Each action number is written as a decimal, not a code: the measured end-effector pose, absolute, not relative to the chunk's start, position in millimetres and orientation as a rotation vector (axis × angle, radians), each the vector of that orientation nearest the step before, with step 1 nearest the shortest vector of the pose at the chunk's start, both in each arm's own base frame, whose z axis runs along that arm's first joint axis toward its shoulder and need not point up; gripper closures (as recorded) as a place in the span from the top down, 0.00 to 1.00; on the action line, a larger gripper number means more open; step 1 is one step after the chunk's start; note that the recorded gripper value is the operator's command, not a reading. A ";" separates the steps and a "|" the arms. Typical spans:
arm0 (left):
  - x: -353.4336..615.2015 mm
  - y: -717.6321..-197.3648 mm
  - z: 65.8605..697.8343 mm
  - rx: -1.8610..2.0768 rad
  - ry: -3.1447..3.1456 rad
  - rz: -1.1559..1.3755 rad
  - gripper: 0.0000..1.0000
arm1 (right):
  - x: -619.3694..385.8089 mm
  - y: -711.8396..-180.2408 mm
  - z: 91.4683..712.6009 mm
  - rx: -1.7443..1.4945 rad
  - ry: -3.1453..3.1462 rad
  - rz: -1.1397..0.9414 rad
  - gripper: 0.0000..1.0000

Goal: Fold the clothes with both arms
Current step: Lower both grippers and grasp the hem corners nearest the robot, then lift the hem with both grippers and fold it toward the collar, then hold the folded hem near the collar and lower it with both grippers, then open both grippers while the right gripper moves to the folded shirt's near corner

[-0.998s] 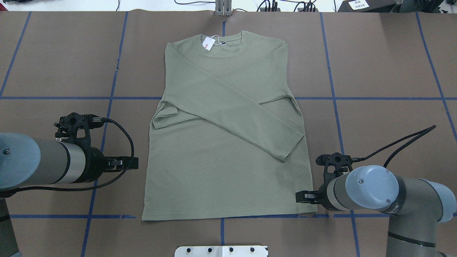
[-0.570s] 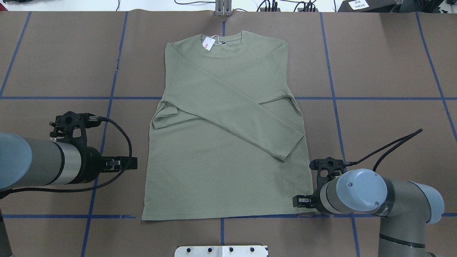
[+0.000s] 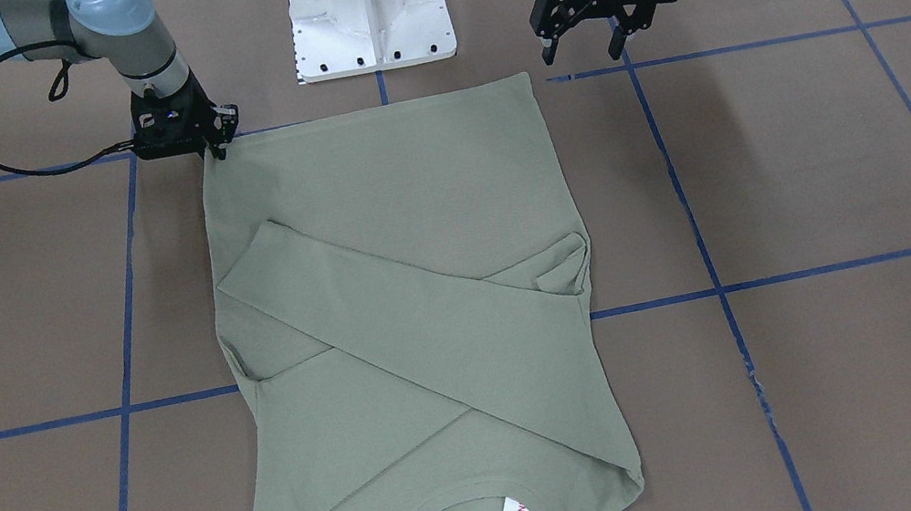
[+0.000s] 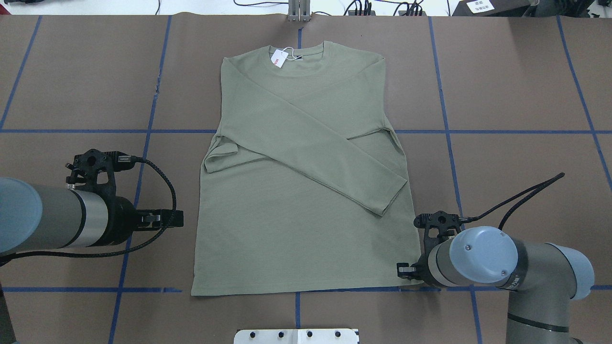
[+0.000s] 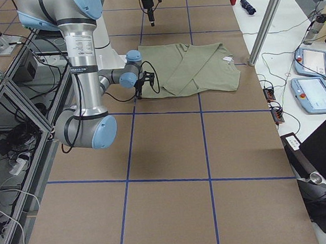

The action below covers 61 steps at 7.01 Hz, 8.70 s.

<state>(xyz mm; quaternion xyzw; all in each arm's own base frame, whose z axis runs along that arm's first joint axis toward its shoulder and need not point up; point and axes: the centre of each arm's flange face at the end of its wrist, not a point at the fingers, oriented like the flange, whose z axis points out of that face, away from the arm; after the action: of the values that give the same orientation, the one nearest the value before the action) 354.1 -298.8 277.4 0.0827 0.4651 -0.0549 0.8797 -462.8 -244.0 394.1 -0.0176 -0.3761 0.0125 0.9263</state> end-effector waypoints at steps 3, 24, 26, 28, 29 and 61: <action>360.5 -299.8 282.7 0.166 0.957 -0.118 1.00 | -459.1 -244.5 387.1 -0.031 -0.785 0.028 0.00; 464.2 -210.0 283.3 -0.059 0.818 -0.165 0.00 | -387.3 -242.9 339.2 -0.055 -0.892 0.038 0.00; 440.9 -180.0 254.8 -0.081 0.820 -0.113 0.00 | -359.9 -222.6 327.0 -0.167 -0.930 -0.017 0.00; 427.1 -157.3 239.3 -0.108 0.817 -0.072 0.00 | -343.4 -210.7 315.1 -0.278 -0.967 -0.068 0.00; 423.9 -154.8 233.7 -0.120 0.821 -0.063 0.00 | -338.6 -215.9 312.6 -0.287 -0.978 -0.062 0.00; 450.3 -613.0 311.0 0.255 0.902 -0.321 1.00 | -419.6 -616.1 362.3 0.057 -0.911 0.347 1.00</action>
<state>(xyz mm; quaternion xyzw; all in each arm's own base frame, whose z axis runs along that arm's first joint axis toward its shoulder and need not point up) 450.3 -613.0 311.0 0.1223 0.4329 -0.1542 0.8797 -419.6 -616.1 362.3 0.0274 -0.4376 0.1669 0.8831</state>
